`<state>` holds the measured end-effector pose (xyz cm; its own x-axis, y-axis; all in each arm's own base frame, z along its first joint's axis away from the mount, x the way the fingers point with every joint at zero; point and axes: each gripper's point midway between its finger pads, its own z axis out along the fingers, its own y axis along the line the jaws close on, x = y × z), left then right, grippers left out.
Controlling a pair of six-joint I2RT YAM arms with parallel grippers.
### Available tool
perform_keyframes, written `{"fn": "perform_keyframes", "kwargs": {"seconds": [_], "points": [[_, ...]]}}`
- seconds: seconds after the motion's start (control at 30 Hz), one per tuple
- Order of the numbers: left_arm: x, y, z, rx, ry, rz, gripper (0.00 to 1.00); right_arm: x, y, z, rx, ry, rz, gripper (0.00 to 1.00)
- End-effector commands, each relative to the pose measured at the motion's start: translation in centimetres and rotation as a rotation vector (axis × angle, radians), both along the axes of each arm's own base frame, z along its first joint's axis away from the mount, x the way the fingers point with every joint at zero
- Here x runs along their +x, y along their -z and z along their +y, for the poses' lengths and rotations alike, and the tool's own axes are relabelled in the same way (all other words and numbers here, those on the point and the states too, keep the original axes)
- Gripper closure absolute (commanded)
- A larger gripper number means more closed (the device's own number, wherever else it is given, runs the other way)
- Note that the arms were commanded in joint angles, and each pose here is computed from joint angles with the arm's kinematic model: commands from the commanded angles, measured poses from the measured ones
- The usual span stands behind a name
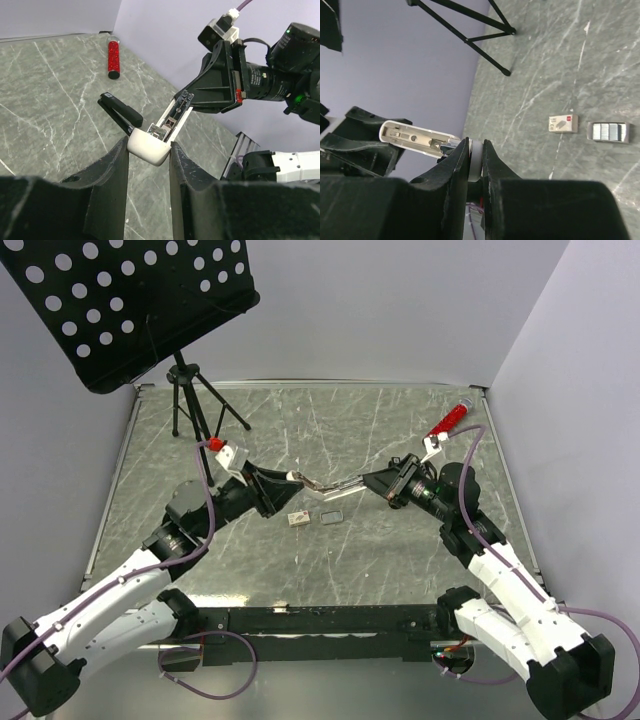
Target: Load the staples into the stapler
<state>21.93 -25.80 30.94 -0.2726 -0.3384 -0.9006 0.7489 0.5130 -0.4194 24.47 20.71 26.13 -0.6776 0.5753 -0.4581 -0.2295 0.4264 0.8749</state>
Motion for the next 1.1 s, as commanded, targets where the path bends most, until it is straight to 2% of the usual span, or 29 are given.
{"fn": "perform_keyframes", "kwargs": {"seconds": [0.0, 0.03, 0.13, 0.2, 0.23, 0.33, 0.43, 0.57, 0.7, 0.8, 0.83, 0.9, 0.93, 1.03, 1.07], "points": [[1.8, -3.5, 1.1, -0.032, -0.087, -0.073, 0.99, -0.6, -2.8, 0.2, -0.043, -0.055, -0.125, 0.93], [1.8, -3.5, 1.1, -0.026, -0.085, -0.077, 0.99, -0.6, -2.8, 0.3, -0.044, -0.057, -0.125, 1.00], [2.2, -3.0, 1.5, -0.039, -0.120, -0.053, 0.99, -0.9, -2.6, 0.4, -0.012, -0.069, -0.109, 1.00], [2.4, -3.8, 2.9, -0.121, -0.189, -0.034, 0.99, -1.1, -3.1, 0.4, 0.068, -0.054, -0.128, 1.00], [3.1, -2.5, 4.2, -0.141, -0.272, -0.003, 0.99, -1.1, -3.5, 0.3, 0.100, -0.046, -0.140, 1.00], [2.5, -3.0, 7.7, -0.289, -0.400, 0.014, 0.99, -1.4, -4.5, -0.1, 0.207, -0.015, -0.171, 1.00], [1.8, -2.4, 8.9, -0.376, -0.423, 0.059, 0.99, -1.5, -5.4, -0.9, 0.277, 0.028, -0.207, 1.00], [1.6, -2.0, 8.6, -0.373, -0.400, 0.073, 0.99, -1.3, -5.8, -0.6, 0.225, 0.013, -0.220, 1.00], [1.4, -3.9, 7.7, -0.311, -0.357, 0.007, 0.99, -0.9, -5.2, -0.2, 0.181, 0.000, -0.197, 1.00], [1.2, -4.8, 6.2, -0.224, -0.291, -0.030, 0.85, -0.5, -4.8, -0.6, 0.140, 0.031, -0.187, 1.00], [1.5, -4.0, 5.8, -0.179, -0.285, -0.003, 0.70, -0.5, -4.1, -0.7, 0.117, 0.036, -0.162, 1.00], [1.4, -4.9, 5.3, -0.157, -0.258, -0.011, 0.54, -0.4, -4.1, -0.9, 0.079, 0.047, -0.170, 1.00], [1.5, -4.9, 5.0, -0.141, -0.250, -0.006, 0.38, -0.2, -3.8, -1.1, 0.062, 0.057, -0.161, 1.00], [2.1, -5.1, 4.5, -0.071, -0.250, 0.017, 0.17, 0.1, -3.0, -1.3, 0.011, 0.071, -0.140, 1.00], [2.3, -4.0, 4.4, -0.016, -0.257, 0.062, 0.14, 0.1, -2.7, -1.4, -0.006, 0.071, -0.129, 1.00]]}}
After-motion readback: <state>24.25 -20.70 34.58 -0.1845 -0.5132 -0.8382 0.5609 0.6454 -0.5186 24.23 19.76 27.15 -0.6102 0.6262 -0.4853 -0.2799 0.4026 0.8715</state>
